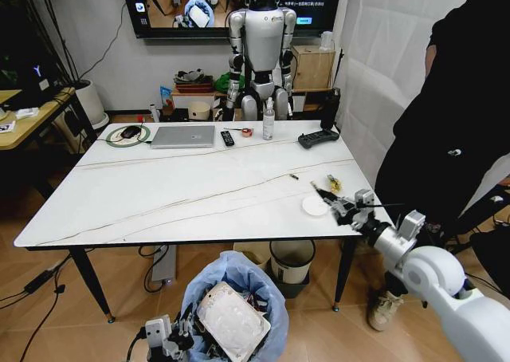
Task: Pick up the trash bin and place the trash from the table into it.
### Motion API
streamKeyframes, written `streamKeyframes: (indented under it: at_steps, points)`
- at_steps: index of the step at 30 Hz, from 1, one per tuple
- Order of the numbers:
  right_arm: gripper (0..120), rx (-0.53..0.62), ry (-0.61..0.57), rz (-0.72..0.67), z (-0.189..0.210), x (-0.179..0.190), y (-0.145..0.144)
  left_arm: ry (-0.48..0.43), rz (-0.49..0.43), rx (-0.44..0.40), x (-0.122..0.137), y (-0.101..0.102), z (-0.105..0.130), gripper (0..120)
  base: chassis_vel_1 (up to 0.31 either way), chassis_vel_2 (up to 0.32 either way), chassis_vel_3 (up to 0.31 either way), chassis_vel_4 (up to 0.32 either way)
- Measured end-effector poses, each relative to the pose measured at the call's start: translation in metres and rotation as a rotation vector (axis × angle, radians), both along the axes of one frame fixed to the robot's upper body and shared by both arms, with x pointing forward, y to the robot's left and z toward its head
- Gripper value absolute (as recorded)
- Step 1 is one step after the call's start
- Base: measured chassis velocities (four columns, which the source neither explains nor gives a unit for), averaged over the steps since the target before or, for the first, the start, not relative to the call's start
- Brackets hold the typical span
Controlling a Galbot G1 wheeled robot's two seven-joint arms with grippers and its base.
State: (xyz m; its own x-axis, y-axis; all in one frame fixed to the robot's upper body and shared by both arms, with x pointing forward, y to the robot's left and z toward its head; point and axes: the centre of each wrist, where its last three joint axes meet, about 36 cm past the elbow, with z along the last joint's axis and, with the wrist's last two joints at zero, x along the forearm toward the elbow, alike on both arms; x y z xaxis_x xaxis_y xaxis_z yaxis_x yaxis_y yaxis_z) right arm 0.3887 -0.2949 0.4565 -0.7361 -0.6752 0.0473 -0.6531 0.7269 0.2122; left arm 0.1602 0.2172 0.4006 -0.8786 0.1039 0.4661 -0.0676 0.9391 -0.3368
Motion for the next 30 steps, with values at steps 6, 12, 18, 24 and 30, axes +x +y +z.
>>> streamKeyframes:
  at_steps: [6, 12, 18, 24, 30]
  points:
    - [0, 0.039, -0.002, 0.132, 0.010, -0.027, 0.038, -0.009, -0.002, -0.003, 0.002, -0.001, 0.004, 0, 0.000, 0.000, 0.000, 0.000]
    - [0, 0.054, 0.000, 0.208, 0.015, -0.039, 0.052, -0.010, -0.005, -0.002, 0.002, -0.003, 0.005, 0, 0.000, 0.000, 0.000, 0.000]
    - [0, 0.071, 0.009, 0.287, 0.007, -0.047, 0.067, -0.011, -0.007, -0.001, 0.002, -0.004, 0.005, 0, 0.000, 0.000, 0.000, 0.000]
    - [0, 0.081, 0.018, 0.385, -0.007, -0.049, 0.078, -0.014, -0.003, 0.003, 0.002, -0.003, 0.007, 0, 0.000, 0.000, 0.000, 0.000]
    - [0, 0.076, 0.039, 0.460, -0.026, -0.050, 0.089, -0.017, 0.001, 0.001, 0.002, -0.003, 0.009, 0, 0.000, 0.000, 0.000, 0.000]
